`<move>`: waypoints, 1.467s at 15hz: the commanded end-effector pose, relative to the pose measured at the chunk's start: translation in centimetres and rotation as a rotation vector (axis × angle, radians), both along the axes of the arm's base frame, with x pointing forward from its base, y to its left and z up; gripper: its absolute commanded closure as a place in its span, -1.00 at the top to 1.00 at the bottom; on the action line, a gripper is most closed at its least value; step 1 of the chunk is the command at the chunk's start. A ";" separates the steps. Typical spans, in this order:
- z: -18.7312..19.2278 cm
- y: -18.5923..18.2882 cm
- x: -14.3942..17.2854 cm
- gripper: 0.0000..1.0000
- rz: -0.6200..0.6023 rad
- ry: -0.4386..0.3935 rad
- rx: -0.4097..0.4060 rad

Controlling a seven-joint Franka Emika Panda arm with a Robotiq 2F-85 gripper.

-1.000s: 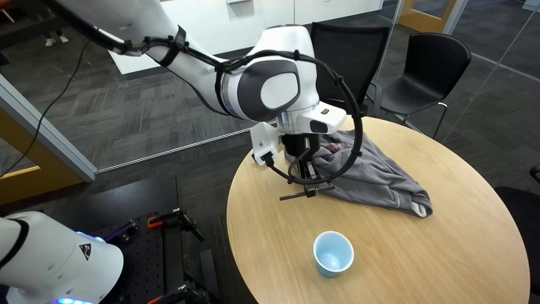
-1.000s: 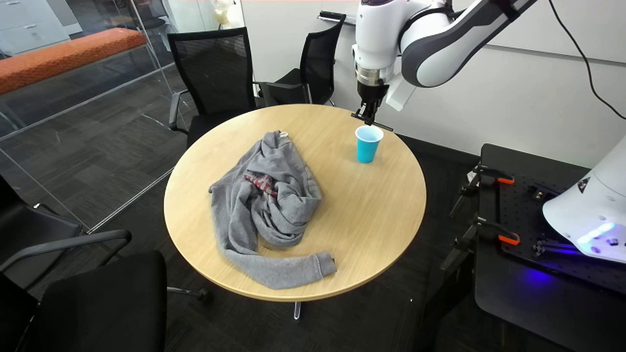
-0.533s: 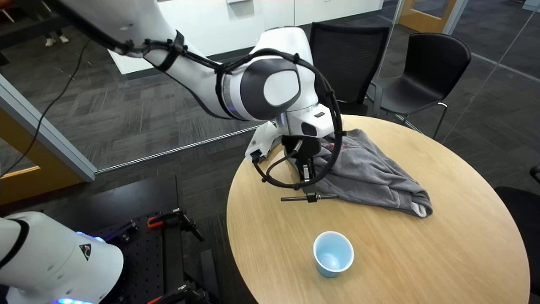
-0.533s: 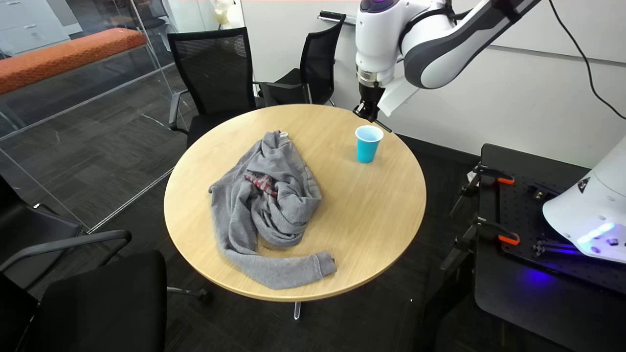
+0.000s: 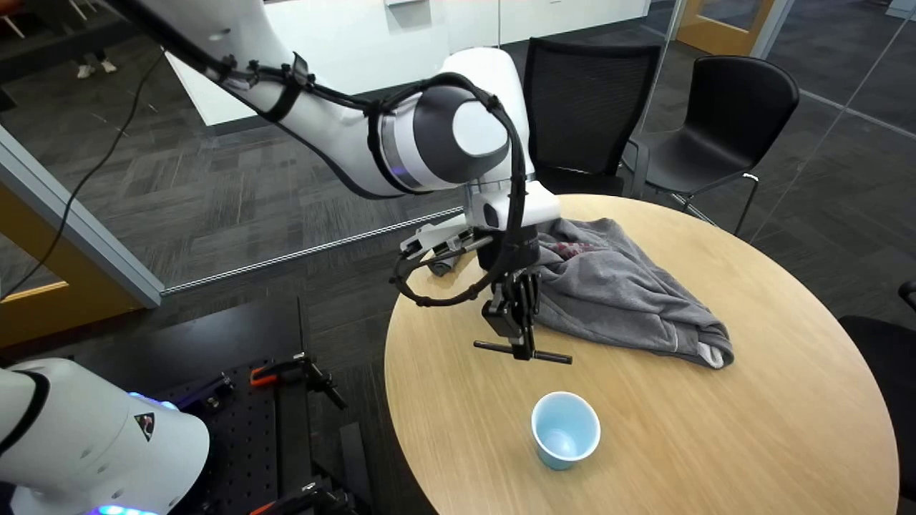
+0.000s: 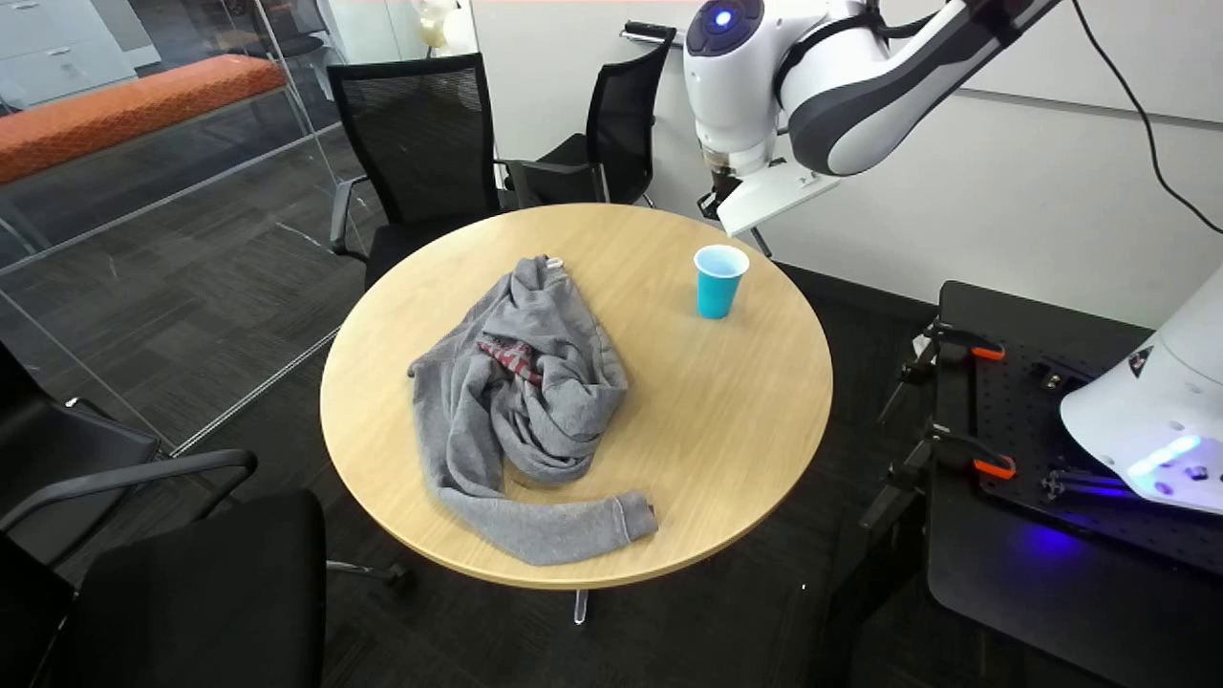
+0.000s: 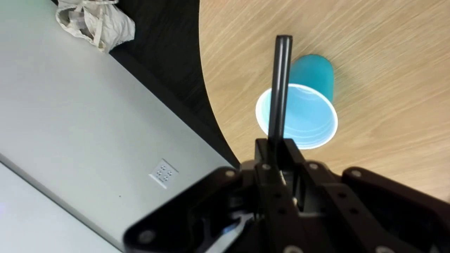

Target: Put the pen in the cup

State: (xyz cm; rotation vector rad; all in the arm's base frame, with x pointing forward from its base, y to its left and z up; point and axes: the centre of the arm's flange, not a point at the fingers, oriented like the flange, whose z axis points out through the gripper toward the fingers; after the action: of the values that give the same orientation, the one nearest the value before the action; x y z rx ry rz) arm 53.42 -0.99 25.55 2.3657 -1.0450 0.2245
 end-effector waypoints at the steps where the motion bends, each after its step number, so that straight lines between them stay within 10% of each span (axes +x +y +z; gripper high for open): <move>1: -0.8 0.2 1.2 -0.94 -0.145 -0.055 -0.076; 22: -10.5 -4.5 4.2 -0.94 -0.326 -0.298 -0.362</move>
State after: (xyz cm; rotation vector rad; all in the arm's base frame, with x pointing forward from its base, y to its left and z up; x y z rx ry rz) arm 57.00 -4.81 16.15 1.9003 -1.3367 0.5808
